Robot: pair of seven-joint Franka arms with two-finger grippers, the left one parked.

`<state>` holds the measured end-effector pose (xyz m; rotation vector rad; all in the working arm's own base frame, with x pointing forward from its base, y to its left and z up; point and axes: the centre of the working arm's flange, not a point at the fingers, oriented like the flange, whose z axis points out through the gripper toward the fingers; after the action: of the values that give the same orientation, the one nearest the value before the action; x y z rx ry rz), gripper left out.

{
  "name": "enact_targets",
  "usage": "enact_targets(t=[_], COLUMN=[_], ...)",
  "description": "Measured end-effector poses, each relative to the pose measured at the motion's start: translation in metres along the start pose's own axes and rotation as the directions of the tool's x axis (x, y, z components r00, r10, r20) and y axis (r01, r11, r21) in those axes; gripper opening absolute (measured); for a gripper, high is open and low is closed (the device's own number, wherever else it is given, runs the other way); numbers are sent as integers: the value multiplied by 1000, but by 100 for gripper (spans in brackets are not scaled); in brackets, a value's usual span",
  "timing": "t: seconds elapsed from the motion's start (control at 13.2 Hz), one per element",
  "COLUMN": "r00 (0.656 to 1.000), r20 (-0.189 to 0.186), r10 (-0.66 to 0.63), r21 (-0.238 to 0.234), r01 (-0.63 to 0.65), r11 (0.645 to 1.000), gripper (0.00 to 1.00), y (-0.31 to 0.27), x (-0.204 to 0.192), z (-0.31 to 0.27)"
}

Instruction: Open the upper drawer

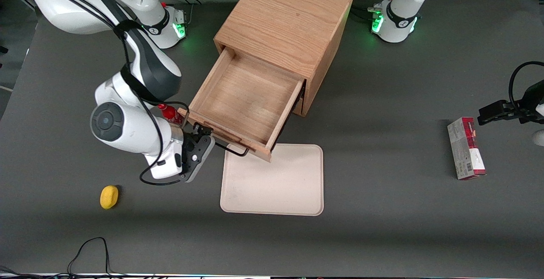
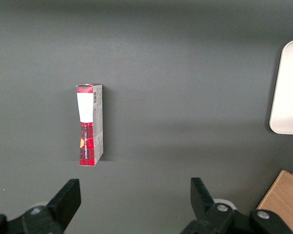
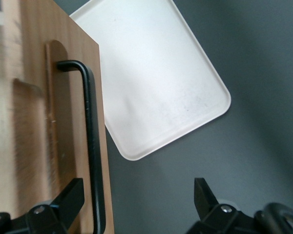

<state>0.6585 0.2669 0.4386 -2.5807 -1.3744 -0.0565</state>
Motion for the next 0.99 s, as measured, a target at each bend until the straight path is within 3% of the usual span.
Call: enact_targets(t=[0.23, 0.38, 0.53, 0.68, 0.84, 0.99], r00=[996, 972, 902, 793, 707, 634], r20=[-67, -58, 9, 47, 42, -1], r10=[65, 228, 431, 608, 706, 773], r21=[-63, -95, -126, -179, -240, -225], r01=[-69, -233, -427, -592, -679, -753], r11=[996, 968, 896, 786, 694, 618], gripper=[100, 100, 100, 100, 100, 100], y=[-5, -10, -18, -33, -51, -60], x=[3, -13, -42, -69, -102, -153], z=[-60, -100, -133, -156, -164, -169])
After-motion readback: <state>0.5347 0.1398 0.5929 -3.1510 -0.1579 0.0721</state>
